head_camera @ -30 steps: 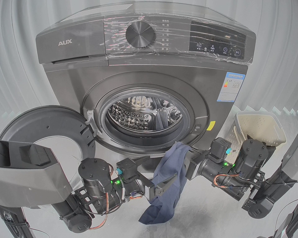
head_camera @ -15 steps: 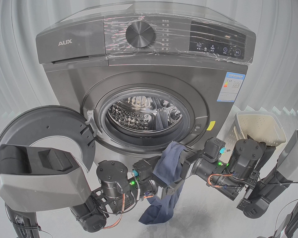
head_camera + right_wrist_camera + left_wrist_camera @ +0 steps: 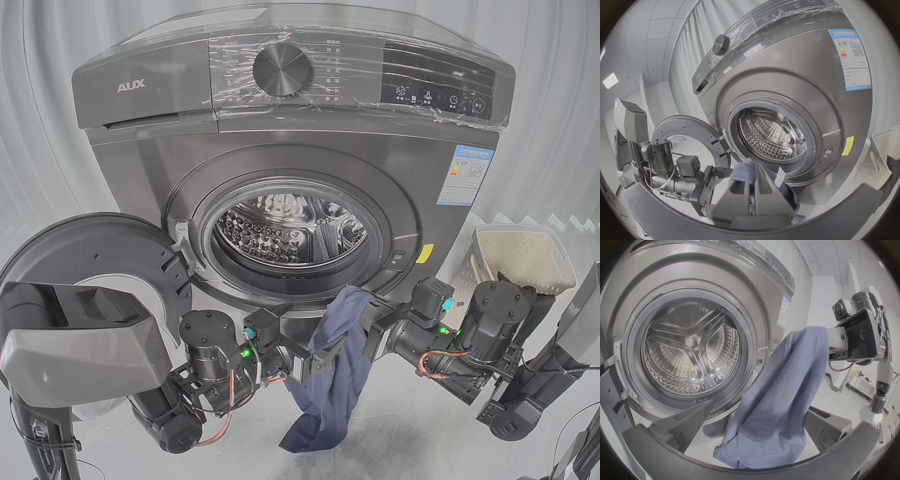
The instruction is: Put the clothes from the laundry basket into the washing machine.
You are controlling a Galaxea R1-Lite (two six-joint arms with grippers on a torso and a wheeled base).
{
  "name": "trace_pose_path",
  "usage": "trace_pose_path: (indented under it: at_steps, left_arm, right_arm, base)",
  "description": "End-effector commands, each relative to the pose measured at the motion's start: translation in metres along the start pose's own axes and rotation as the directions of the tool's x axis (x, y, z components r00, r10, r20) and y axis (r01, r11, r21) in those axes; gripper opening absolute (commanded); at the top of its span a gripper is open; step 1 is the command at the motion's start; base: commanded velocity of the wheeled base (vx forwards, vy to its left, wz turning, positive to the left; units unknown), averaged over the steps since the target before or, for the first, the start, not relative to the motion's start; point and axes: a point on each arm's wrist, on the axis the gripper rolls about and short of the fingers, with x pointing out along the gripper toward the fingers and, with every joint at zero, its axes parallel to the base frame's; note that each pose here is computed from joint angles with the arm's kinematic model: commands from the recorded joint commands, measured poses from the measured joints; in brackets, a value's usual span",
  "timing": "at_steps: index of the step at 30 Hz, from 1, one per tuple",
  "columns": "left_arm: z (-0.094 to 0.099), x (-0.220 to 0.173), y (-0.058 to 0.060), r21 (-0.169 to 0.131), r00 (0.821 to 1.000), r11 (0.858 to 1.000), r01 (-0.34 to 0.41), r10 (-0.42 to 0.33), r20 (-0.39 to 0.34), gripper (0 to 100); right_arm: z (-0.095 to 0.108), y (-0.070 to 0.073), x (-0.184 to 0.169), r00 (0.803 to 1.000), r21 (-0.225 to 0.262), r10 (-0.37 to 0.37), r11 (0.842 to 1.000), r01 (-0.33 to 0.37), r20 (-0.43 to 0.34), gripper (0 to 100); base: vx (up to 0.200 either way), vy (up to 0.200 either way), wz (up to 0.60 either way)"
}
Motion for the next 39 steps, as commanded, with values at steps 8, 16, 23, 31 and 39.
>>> trace_pose_path:
  at_steps: [8,16,23,31,39]
  left_arm:
    - [0.011,-0.006,0.012,0.000,0.999,1.000,-0.024,0.024,0.030,100]
    - [0.015,-0.021,0.018,0.000,1.000,1.000,-0.021,0.021,0.019,100]
    - [0.014,-0.023,0.023,0.000,0.999,1.000,-0.030,0.030,0.011,100]
    - [0.012,-0.008,0.020,0.001,0.999,1.000,-0.018,0.018,0.033,100]
    - [0.009,0.004,0.022,0.019,0.999,1.000,-0.019,0.018,0.043,100]
  right_arm:
    - [0.000,0.000,0.000,1.000,0.000,-0.003,1.000,0.003,-0.001,0]
    - [0.001,-0.004,0.001,1.000,0.000,-0.014,1.000,0.014,0.003,0]
    - [0.001,-0.002,0.002,1.000,0.000,-0.010,1.000,0.010,0.004,0]
    - [0.000,0.000,0.004,1.000,0.004,-0.003,1.000,0.003,0.005,0]
    - [0.000,0.000,0.005,1.000,0.006,-0.020,1.000,0.020,0.010,0]
  base:
    - [0.000,0.000,0.00]
    - [0.000,0.000,0.00]
    - [0.000,0.000,0.00]
    - [0.000,0.000,0.00]
    - [0.000,0.000,0.00]
